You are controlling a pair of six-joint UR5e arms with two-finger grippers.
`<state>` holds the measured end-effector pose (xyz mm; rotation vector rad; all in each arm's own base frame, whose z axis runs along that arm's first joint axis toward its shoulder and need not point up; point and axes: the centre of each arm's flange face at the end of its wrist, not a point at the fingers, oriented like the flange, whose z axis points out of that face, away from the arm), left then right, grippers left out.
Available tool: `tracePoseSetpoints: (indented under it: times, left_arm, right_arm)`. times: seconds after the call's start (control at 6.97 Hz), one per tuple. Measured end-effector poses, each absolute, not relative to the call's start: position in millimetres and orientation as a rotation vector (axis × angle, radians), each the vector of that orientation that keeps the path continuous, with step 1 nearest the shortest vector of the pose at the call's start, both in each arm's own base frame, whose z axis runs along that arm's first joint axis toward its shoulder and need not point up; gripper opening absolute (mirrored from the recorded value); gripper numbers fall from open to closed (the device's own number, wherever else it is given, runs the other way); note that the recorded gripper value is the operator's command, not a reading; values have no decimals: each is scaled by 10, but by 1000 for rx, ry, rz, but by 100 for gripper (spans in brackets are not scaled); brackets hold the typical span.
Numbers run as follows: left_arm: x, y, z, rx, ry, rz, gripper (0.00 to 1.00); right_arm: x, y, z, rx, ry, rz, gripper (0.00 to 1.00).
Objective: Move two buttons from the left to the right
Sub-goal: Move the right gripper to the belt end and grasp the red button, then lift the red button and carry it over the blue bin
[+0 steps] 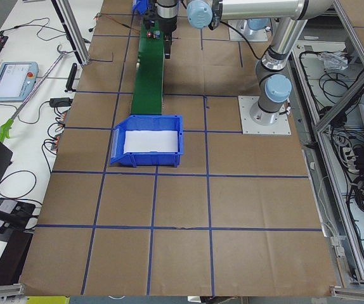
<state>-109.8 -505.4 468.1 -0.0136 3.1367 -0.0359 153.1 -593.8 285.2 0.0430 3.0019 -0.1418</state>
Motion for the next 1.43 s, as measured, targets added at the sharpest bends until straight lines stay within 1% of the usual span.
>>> tracePoseSetpoints:
  times: [0.29,0.43,0.57,0.72,0.86,1.0,1.15,1.43]
  left_arm:
    - [-1098,-5054,4681,-14,3137,-36,100]
    - [-1098,-5055,4679,-14,3137,-35,100]
    - [-1098,-5055,4678,-14,3137,-35,100]
    - [-1098,-5055,4679,-14,3137,-35,100]
    - [-1098,-5056,4677,-14,3137,-35,100]
    - [-1098,-5057,4676,-14,3137,-35,100]
    - [-1098,-5057,4677,-14,3137,-35,100]
    - [-1099,-5057,4678,-14,3137,-35,100]
  right_arm:
    - [1522,-5885,2740,49,3016,-109,99]
    - [1519,-5884,2686,50,3019,-95,96]
    - [1518,-5897,2618,52,3022,-77,85]
    - [1510,-5911,2558,52,3031,-64,80]
    - [1495,-5921,2498,52,3046,-50,58]
    - [1485,-5929,2443,50,3057,-37,22]
    - [1473,-5936,2422,45,3070,-31,5]
    - [1415,-5965,2512,31,3111,-54,4]
